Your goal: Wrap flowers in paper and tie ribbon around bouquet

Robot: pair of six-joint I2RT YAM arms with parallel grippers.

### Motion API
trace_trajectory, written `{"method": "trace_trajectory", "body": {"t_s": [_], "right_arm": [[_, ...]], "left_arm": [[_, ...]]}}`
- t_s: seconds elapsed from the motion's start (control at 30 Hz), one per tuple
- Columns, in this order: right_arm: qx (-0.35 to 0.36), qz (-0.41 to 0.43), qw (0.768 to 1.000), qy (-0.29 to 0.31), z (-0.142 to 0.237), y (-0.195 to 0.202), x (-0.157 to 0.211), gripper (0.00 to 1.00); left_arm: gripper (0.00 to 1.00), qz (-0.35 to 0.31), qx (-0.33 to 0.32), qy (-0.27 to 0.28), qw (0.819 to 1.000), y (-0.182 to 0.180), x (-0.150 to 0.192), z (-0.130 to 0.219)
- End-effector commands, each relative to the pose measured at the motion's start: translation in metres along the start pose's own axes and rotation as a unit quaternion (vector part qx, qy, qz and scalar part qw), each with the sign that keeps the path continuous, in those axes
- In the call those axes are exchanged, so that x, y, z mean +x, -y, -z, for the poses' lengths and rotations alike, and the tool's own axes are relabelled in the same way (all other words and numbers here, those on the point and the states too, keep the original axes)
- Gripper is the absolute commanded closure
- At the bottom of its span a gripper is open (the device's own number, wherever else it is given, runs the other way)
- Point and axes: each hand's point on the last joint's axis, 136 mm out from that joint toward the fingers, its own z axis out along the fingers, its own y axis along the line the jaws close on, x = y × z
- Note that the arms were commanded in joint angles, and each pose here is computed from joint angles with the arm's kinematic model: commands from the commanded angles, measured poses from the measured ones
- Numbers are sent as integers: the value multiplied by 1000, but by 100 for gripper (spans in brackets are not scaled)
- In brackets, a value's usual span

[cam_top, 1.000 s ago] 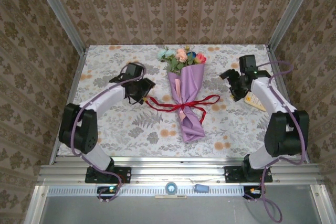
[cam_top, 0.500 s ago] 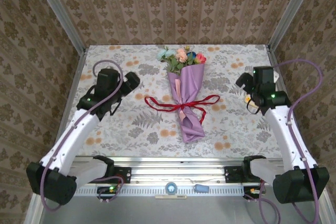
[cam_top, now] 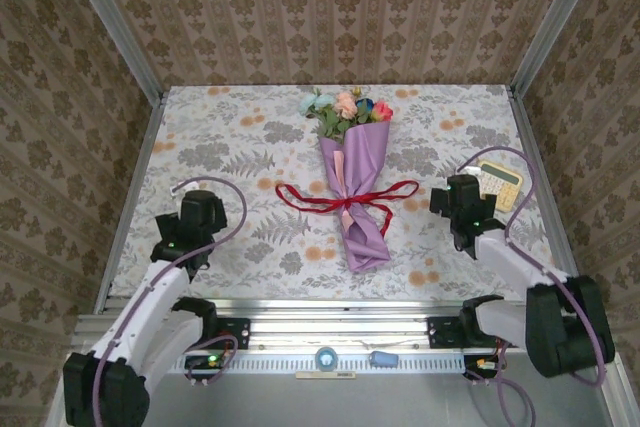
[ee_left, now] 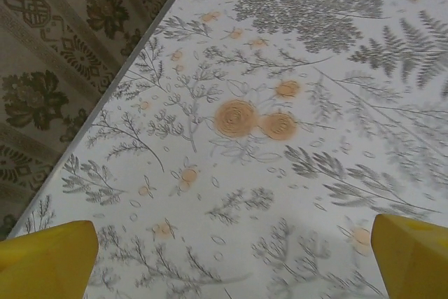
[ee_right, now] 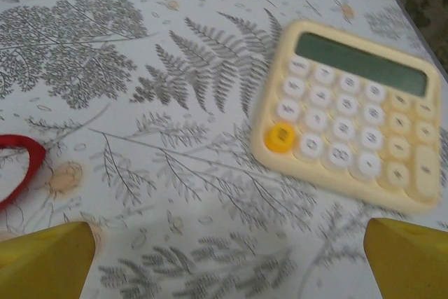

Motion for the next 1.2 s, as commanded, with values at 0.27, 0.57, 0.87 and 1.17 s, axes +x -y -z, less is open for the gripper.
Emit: {"method": "trace_trajectory", "body": {"t_s": [0.27,0.57,0.87,1.17], "right_arm": [[-69,-3,986,153,-29,-34,-70,0],[-84,-33,980,177,-40,-29,-54,0],[-90,-29,982,162,-44,-31,-54,0],[-92,-30,982,162,-44,-31,-53,0]], "left_arm": [[0,60,90,149,983,19,-49,-69],[0,13,152,188,970,47,-49,-90],[0,-20,171,162,972,65,-52,-106],[0,-19,173,163,971,65,-52,-104]]}}
